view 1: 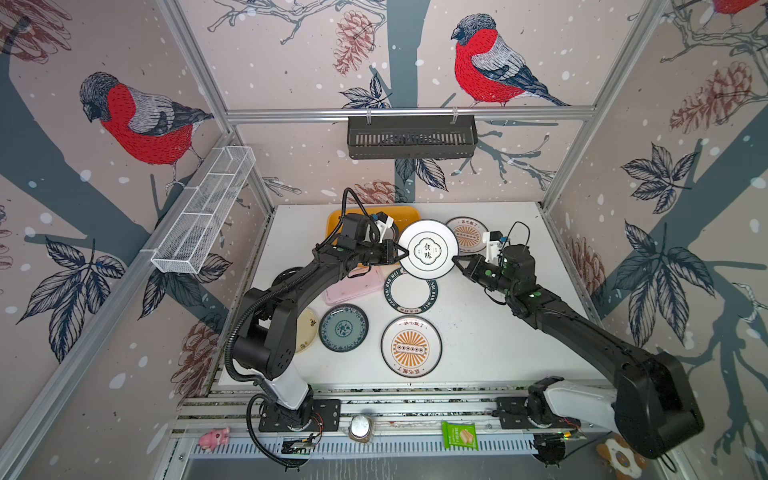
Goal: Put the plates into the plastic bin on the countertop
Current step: 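Carry the plate toward the left gripper and grasp it with the left gripper, then lower the plate into the yellow bin with the left gripper while the right withdraws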
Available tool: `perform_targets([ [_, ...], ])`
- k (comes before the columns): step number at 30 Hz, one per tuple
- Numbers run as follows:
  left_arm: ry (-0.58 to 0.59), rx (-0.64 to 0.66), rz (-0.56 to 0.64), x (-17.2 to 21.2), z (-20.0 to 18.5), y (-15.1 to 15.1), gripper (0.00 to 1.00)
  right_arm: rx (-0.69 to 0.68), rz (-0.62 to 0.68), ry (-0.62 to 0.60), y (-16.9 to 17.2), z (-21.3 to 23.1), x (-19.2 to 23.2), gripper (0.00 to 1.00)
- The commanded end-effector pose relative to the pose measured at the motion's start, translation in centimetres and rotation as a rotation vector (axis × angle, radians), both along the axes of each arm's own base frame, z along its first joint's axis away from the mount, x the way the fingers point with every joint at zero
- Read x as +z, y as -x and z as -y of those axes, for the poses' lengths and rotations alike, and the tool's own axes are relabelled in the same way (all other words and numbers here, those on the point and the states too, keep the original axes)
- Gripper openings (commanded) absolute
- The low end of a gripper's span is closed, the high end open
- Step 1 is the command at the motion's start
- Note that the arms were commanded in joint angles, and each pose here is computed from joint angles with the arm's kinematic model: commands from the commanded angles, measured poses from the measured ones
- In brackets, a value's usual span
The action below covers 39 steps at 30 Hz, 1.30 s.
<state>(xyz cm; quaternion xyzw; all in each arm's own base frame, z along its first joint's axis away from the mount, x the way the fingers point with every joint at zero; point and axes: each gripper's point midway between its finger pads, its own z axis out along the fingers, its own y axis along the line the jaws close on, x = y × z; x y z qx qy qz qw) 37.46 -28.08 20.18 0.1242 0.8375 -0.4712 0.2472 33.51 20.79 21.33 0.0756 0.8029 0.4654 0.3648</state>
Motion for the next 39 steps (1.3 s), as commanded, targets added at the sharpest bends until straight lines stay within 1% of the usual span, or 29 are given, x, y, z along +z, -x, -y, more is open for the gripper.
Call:
perform_targets([
  [1, 0.039, -0.017, 0.042, 1.0, 0.4, -0.3, 0.13, 0.022, 0.074, -0.041, -0.2, -0.6, 2.0, 0.0],
  [4, 0.044, -0.015, 0.04, 1.0, 0.3, -0.4, 0.03, 0.02, 0.069, -0.04, -0.3, -0.6, 1.8, 0.0],
  [7, 0.058, -0.019, 0.035, 1.2, 0.3, -0.4, 0.0, 0.02, 0.069, -0.044, -0.3, -0.6, 1.7, 0.0],
  [9, 0.064, -0.016, 0.034, 1.3, 0.2, -0.5, 0.0, 0.021, 0.072, -0.045, -0.3, -0.7, 1.7, 0.02],
  [11, 0.066, -0.01, 0.028, 1.1, 0.0, -0.6, 0.0, 0.018, 0.081, -0.046, -0.3, -0.6, 1.9, 0.13],
  [12, 0.068, -0.007, 0.028, 1.2, -0.2, -0.7, 0.0, 0.014, 0.084, -0.046, -0.4, -0.5, 1.9, 0.21],
  [13, 0.068, -0.002, 0.024, 1.1, -0.3, -0.8, 0.0, 0.012, 0.088, -0.045, -0.4, -0.5, 2.0, 0.35],
  [15, 0.068, 0.003, 0.027, 1.2, -0.5, -0.9, 0.0, 0.001, 0.09, -0.042, -0.4, -0.3, 1.9, 0.53],
  [16, 0.068, 0.006, 0.026, 1.2, -0.6, -1.0, 0.0, -0.003, 0.093, -0.04, -0.3, -0.3, 2.0, 0.6],
  [19, 0.066, 0.016, 0.025, 1.2, -1.0, -1.2, 0.0, -0.014, 0.096, -0.034, -0.3, 0.0, 1.9, 0.66],
  [22, 0.062, 0.026, 0.022, 1.1, -1.3, -1.5, 0.0, -0.031, 0.091, -0.027, -0.4, 0.3, 1.7, 0.68],
  [28, 0.047, 0.061, 0.02, 0.9, -2.4, -2.3, 0.0, -0.052, 0.087, -0.013, -0.5, 0.7, 1.3, 0.76],
  [33, -0.006, 0.144, 0.032, 0.7, -5.0, -4.1, 0.0, -0.065, 0.09, 0.005, -0.7, 0.9, 1.1, 0.86],
  [39, -0.026, 0.264, -0.026, -0.9, -9.2, -7.1, 0.0, -0.084, 0.109, 0.025, -1.3, 1.3, 1.5, 0.92],
])
